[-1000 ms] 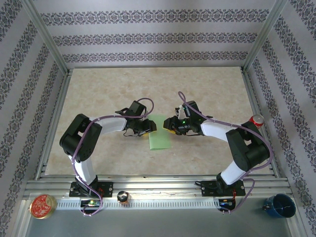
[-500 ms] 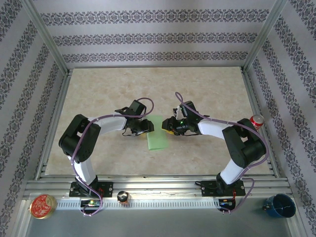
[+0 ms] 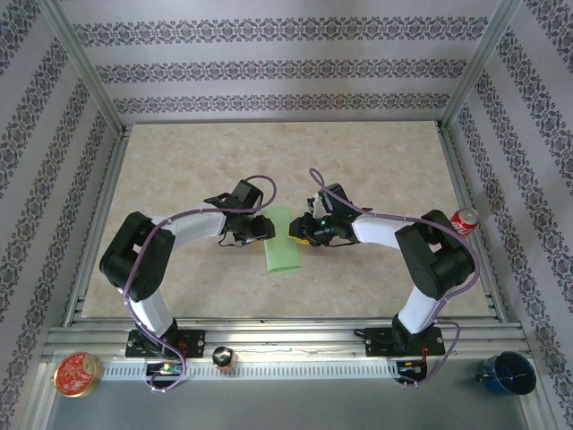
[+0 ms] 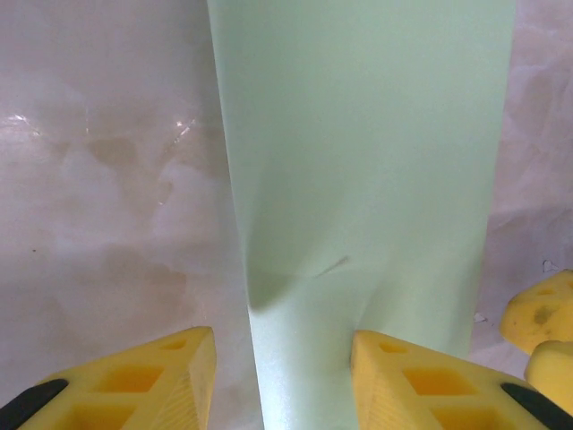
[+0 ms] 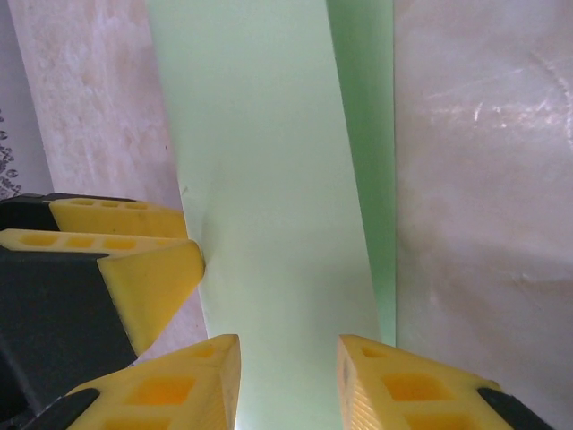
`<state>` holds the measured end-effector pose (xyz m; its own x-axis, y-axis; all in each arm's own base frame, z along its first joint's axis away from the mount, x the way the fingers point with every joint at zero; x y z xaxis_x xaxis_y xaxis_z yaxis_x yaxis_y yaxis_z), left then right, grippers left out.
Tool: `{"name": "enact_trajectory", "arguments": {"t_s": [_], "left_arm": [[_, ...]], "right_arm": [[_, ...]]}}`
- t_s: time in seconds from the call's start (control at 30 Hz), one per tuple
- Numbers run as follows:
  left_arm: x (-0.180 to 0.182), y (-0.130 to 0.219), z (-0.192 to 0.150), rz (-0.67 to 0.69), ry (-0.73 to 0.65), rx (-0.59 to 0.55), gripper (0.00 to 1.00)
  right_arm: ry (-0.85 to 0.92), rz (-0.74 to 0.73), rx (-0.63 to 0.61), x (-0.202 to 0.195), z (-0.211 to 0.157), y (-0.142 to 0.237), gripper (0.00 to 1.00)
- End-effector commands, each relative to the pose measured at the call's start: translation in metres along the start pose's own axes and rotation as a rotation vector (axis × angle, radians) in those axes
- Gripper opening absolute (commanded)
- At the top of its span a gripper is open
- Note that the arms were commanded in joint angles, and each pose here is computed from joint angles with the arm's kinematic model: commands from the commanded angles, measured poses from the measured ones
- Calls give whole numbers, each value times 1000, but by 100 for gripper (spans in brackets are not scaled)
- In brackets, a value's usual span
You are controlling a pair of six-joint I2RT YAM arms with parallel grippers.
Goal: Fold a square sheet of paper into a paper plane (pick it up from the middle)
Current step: First fold the square sheet of paper in half at the center of the table.
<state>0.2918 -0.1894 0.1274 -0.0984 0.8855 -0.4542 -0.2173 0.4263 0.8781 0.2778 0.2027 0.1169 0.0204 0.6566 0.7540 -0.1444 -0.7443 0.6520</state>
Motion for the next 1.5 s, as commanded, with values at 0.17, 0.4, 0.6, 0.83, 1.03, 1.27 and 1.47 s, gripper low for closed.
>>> {"name": "enact_trajectory", "arguments": {"t_s": [0.17,0.4,0.6,0.83,1.03,1.27,1.47], "left_arm": [[7,-5,-2,38,-1,39,44],[6,-4,-1,45,0,40,45],[-2,2,0,-26,16,18,50],[-7,1,2,-95,27,18,55],[0,-8,1,-34,29,34,54],[10,-13,0,58,64,19,47],[15,-18,-1,104,82,36,45]], "right_arm": [[19,2,31,6,3,-14,26],[2,-21,71,-2,0,-29,18],[-2,-42,82,-9,-2,-36,18],[-5,-48,86,-11,-2,-37,18],[-6,-47,84,-11,-1,-36,18],[2,-10,67,1,4,-32,20],[5,39,-6,14,14,-1,25]]}}
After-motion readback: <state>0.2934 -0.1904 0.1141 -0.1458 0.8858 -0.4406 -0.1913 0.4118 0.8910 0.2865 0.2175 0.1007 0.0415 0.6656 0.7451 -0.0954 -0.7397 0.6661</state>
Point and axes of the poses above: each hand's point on the last joint's axis, 136 mm out from that joint toward the fingers, its own y axis back along the fingers, its own x axis along the line the jaws close on, z = x × y, the point moved 10 cm from there along y, back along the fingers, and after that the axes turned 1 degree about y, right-handed, at the moved point
